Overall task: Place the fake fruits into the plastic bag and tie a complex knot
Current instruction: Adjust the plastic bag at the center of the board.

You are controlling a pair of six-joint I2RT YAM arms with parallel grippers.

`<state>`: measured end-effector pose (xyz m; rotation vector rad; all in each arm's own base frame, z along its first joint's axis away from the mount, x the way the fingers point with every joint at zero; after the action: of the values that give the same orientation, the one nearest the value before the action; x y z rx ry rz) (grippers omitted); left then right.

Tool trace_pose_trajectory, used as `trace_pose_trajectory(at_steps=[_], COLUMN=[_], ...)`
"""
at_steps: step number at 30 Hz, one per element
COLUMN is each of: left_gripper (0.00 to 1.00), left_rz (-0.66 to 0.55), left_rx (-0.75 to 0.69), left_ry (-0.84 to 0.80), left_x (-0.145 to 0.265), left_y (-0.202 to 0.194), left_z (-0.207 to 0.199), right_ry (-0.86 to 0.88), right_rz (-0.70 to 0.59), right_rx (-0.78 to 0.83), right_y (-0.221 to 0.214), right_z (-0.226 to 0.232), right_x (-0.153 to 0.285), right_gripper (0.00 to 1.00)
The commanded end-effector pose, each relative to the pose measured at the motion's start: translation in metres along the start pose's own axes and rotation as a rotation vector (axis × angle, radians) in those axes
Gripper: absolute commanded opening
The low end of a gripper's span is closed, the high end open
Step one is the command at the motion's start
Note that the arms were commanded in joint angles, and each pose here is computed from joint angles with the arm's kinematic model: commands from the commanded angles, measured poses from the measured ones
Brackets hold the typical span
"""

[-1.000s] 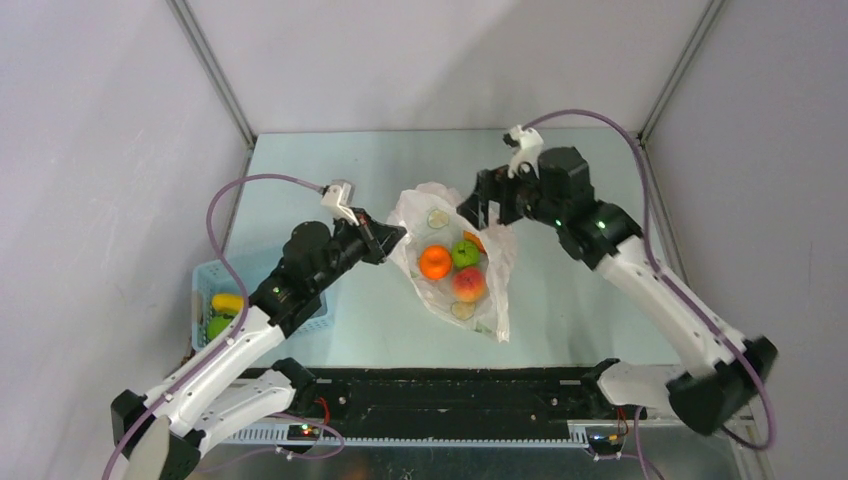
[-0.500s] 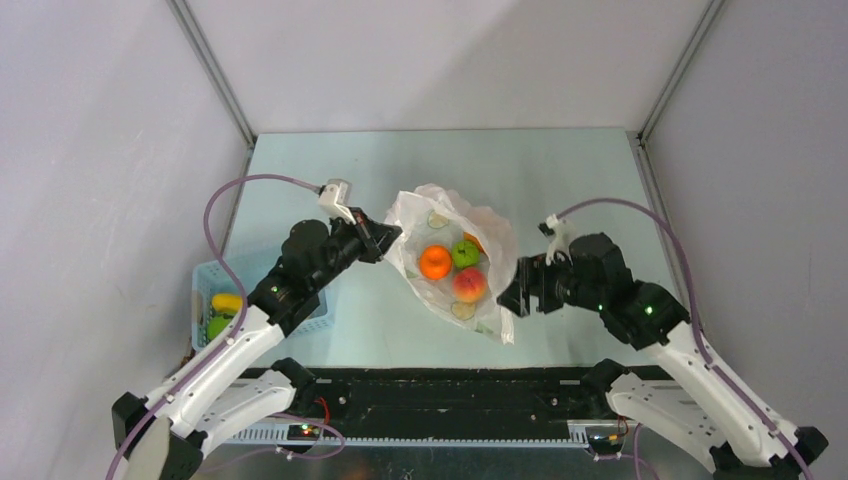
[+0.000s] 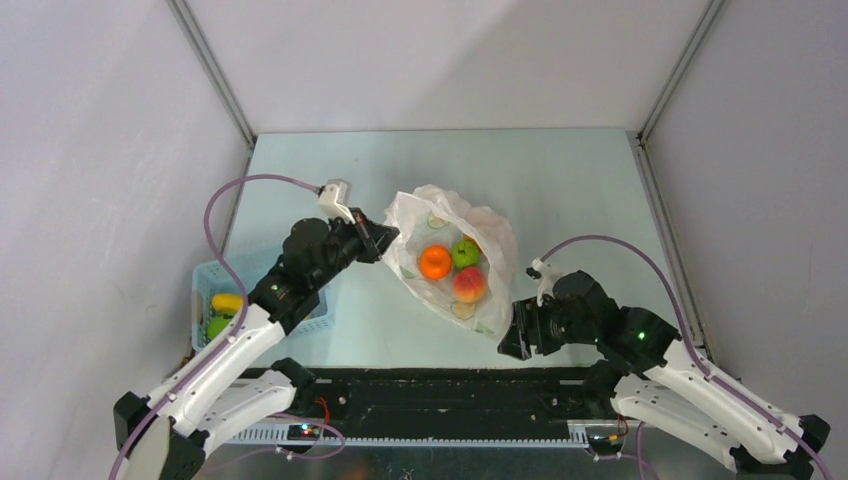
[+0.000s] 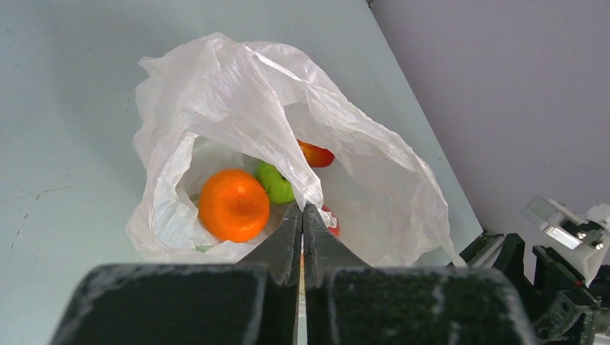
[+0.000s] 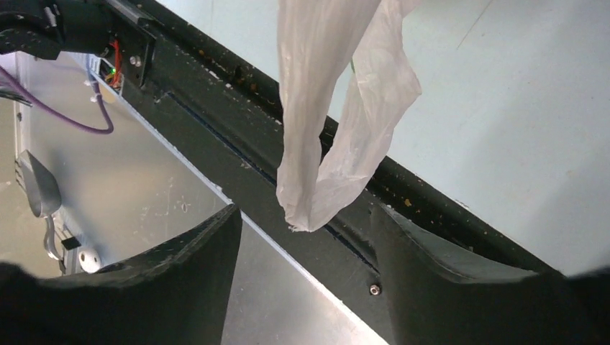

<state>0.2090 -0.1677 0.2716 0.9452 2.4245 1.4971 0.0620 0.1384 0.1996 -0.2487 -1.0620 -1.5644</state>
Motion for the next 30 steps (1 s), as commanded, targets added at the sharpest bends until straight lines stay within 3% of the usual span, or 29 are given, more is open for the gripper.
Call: trace_pose_trajectory(at_steps=[1, 4, 8, 13, 15, 21, 26, 30], left_gripper=[0.00, 0.00, 0.00, 0.00, 0.00, 0.00, 0.00, 0.00], left_rz=[-0.027, -0.027, -0.027, -0.038, -0.049, -0.143, -0.209, -0.202], left_rx=[0.009, 0.008, 0.008, -0.007, -0.029, -0.116, -0.099, -0.019], left_ry=[-0.017, -0.016, -0.013, -0.011, -0.026, -0.122, -0.167, -0.155], left_x=[0.000, 0.000, 0.000, 0.002, 0.006, 0.031, 0.039, 0.034], left_y=[0.011, 0.011, 0.012, 0.017, 0.028, 0.085, 0.120, 0.124], left_z=[-0.005, -0.005, -0.004, -0.003, -0.008, -0.041, -0.055, -0.046], right_ry=[-0.033, -0.042, -0.039, -0.007, 0.007, -0.063, -0.062, -0.037], right_rz=[-0.046, -0.041, -0.053, -0.092, -0.150, -0.496, -0.801, -0.877], right_rx=[-0.013, -0.003, 0.011, 0.025, 0.058, 0.202, 0.269, 0.220], right_y=[0.005, 0.005, 0.009, 0.019, 0.036, 0.131, 0.205, 0.236], right_z=[0.001, 0.001, 0.002, 0.011, 0.024, 0.070, 0.092, 0.088], right_x=[-0.010, -0.015, -0.019, -0.012, 0.001, 0.066, 0.109, 0.116], right_gripper=[0.65, 0.60, 0.47, 0.08, 0.00, 0.00, 0.00, 0.00])
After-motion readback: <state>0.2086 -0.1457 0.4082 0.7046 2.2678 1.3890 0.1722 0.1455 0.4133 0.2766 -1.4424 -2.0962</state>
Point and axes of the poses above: each gripper's point midway between its finger pads, its own x axis back along the fingers, its own z axis along the line the jaws close on, y = z × x, the point moved 7 cm from there along x, back along the fingers, and after that the axes turned 4 degrees about -x, right-handed, at the moved point
